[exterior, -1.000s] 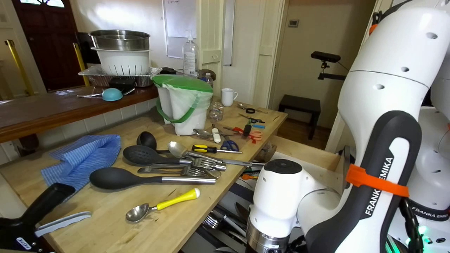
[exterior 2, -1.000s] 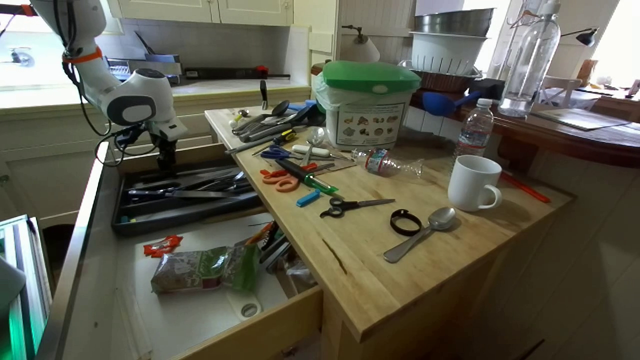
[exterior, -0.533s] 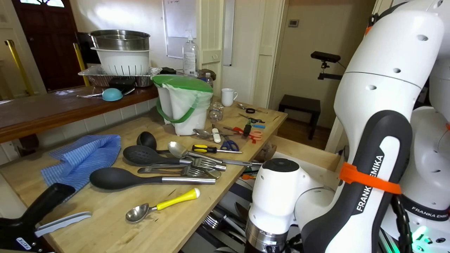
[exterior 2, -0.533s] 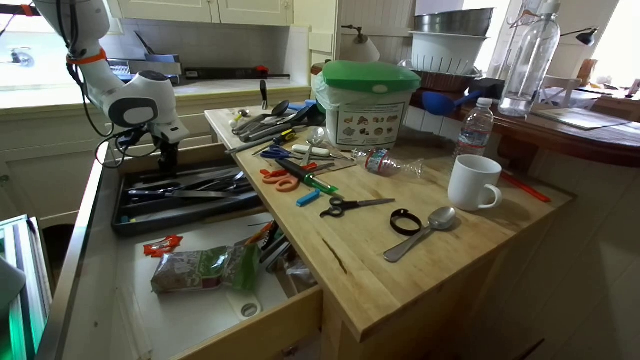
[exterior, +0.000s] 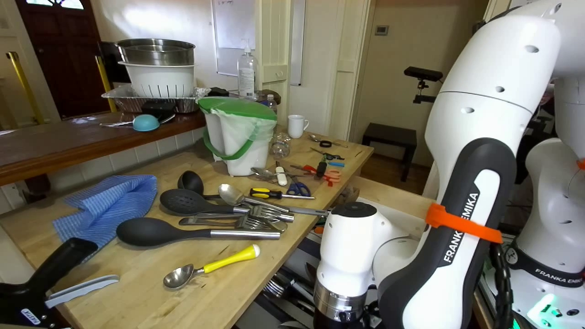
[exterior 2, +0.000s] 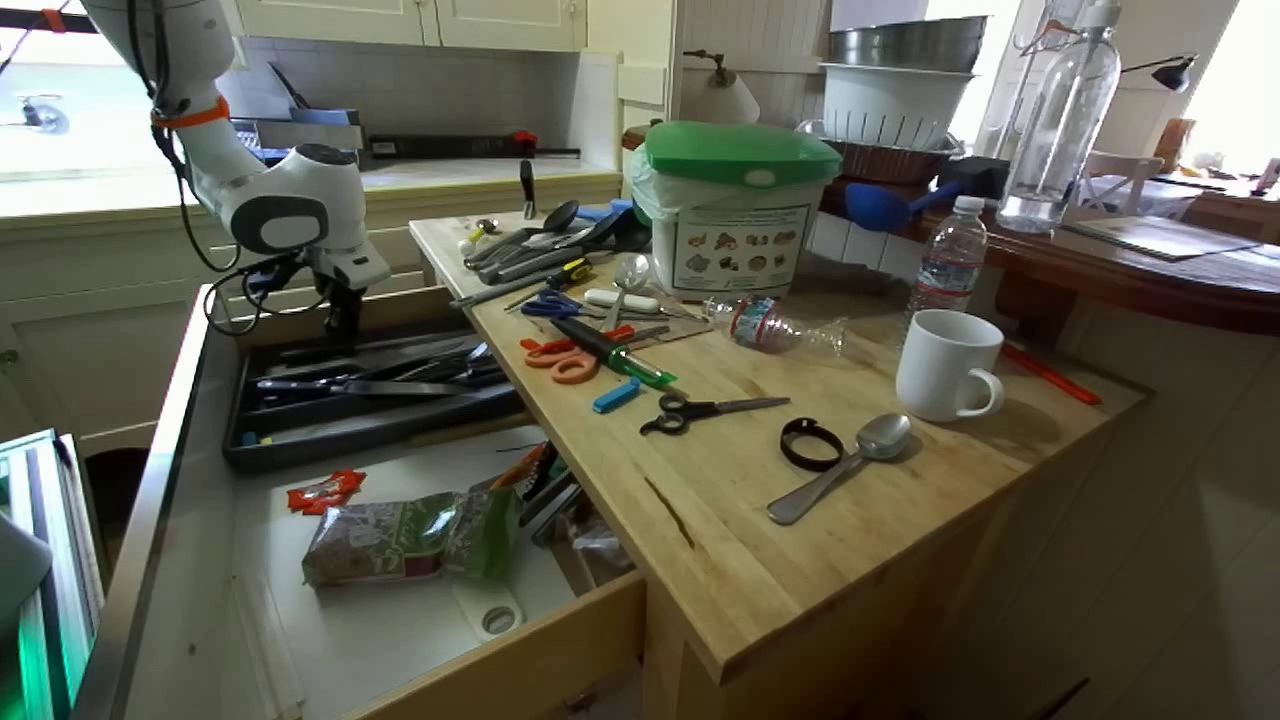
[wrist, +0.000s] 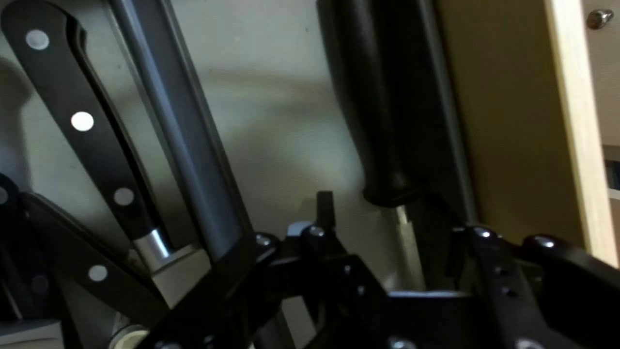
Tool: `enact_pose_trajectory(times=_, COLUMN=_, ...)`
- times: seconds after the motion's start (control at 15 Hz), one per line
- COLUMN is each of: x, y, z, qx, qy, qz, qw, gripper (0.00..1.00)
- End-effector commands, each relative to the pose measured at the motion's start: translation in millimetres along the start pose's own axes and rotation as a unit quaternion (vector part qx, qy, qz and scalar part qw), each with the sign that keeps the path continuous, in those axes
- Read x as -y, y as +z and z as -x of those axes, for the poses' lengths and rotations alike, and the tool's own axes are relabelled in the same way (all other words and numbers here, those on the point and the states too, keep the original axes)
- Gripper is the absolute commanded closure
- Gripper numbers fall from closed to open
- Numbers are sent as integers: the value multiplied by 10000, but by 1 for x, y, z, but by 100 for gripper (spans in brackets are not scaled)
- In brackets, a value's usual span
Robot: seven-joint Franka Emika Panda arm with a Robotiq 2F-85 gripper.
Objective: Remove the knife sharpener from the drawer
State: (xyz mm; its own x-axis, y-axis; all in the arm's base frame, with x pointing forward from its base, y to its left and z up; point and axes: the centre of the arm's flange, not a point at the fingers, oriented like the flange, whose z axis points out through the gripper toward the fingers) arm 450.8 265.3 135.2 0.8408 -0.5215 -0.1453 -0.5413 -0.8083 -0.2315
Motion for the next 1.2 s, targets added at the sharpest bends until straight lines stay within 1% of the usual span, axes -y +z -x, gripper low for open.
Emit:
enact_pose_trajectory(times=0.0, x=18, y=15, z=-16, qx=368, qy=-177, qz=56, qw=9992, gripper=46)
enact_pose_trajectory(times=0.27, x=32, y=32, z=-28, qx=677, qy=-303, qz=164, qw=9971, gripper=46)
enact_pose_trajectory(times=0.4, x=38, y=42, z=-35, qx=851, qy=-338, qz=213, qw=9956, gripper=48)
enact_pose_trajectory(times=0.47, x=40, y=43, z=-37, qx=940, qy=-367, qz=221, qw=9946, gripper=53)
enact_pose_trajectory(times=0.53, x=41, y=44, z=-38, qx=1007, qy=-381, qz=231, qw=9939, gripper=61)
enact_pose_trajectory(times=0.6, x=42, y=45, z=-40, qx=1046, qy=-395, qz=243, qw=9934, gripper=73)
enact_pose_trajectory(times=0.73, x=47, y=44, z=-40, qx=1092, qy=-412, qz=214, qw=9929, gripper=89)
enact_pose_trajectory(times=0.8, x=48, y=44, z=-39, qx=1104, qy=-398, qz=227, qw=9928, gripper=96)
enact_pose_trajectory(times=0.93, x=48, y=41, z=-37, qx=1078, qy=-372, qz=208, qw=9933, gripper=94)
enact_pose_trajectory(times=1.0, x=48, y=37, z=-33, qx=1044, qy=-364, qz=179, qw=9937, gripper=97)
enact_pose_trajectory(times=1.13, x=36, y=18, z=-13, qx=838, qy=-424, qz=76, qw=9956, gripper=100)
